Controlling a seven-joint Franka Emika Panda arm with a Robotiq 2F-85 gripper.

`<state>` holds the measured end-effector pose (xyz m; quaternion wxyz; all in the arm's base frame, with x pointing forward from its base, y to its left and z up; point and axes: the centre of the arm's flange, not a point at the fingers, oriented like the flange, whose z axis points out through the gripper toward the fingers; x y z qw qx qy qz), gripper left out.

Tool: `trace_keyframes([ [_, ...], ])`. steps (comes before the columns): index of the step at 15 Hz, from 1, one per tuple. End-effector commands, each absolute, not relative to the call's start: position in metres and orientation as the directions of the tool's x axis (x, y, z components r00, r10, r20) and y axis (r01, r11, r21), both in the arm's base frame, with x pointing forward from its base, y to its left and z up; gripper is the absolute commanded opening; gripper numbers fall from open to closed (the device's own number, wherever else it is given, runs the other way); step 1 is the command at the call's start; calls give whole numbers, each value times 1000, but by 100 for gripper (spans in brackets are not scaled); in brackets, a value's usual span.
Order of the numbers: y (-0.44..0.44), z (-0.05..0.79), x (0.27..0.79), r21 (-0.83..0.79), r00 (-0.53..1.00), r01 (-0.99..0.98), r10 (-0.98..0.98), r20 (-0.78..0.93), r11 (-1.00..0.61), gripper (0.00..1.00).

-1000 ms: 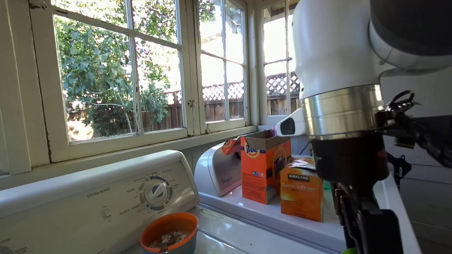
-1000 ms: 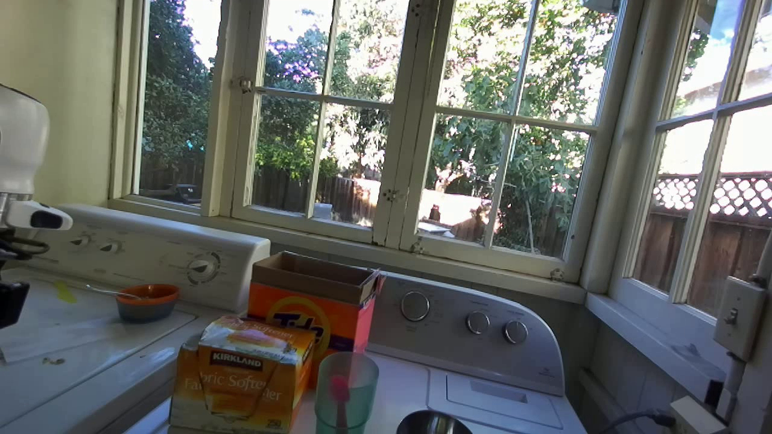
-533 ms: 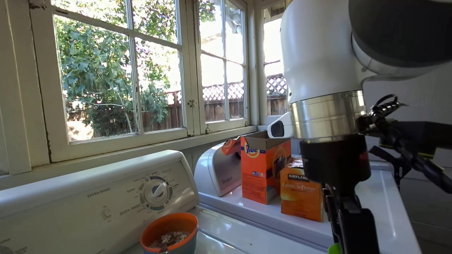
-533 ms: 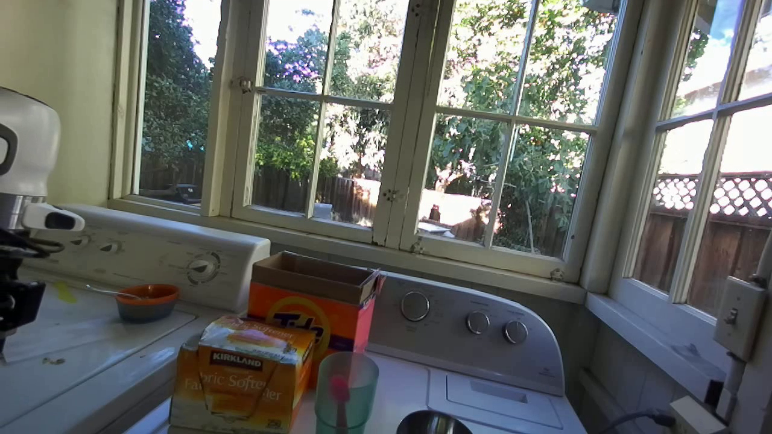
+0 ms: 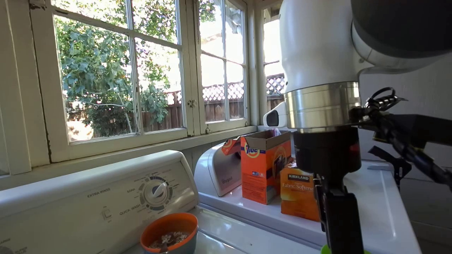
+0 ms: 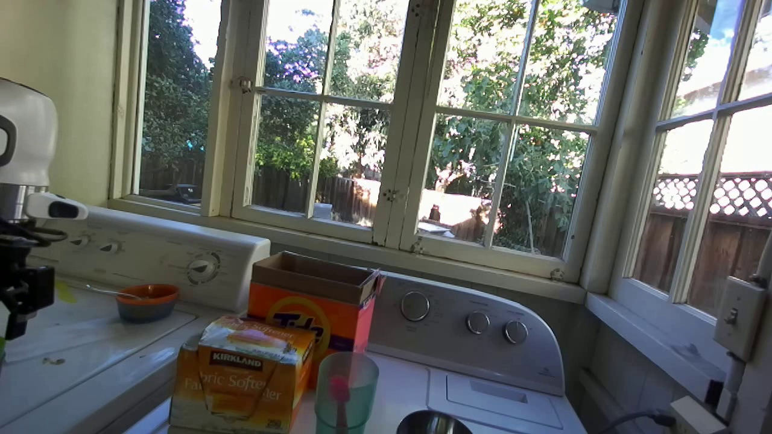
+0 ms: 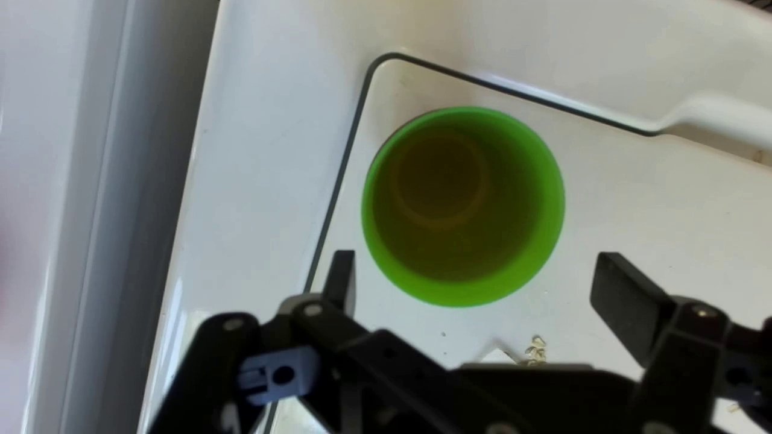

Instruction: Unstack the green and purple cups.

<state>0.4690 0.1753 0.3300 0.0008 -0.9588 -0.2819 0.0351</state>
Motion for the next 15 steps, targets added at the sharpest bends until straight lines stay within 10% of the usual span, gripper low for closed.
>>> trace_keyframes([
  [1,178,339,452,-11,835,548,548,-61,-836,100],
  [6,181,335,442,-17,815,573,572,-95,-819,96],
  [15,181,323,441,-25,802,590,589,-101,-807,21],
])
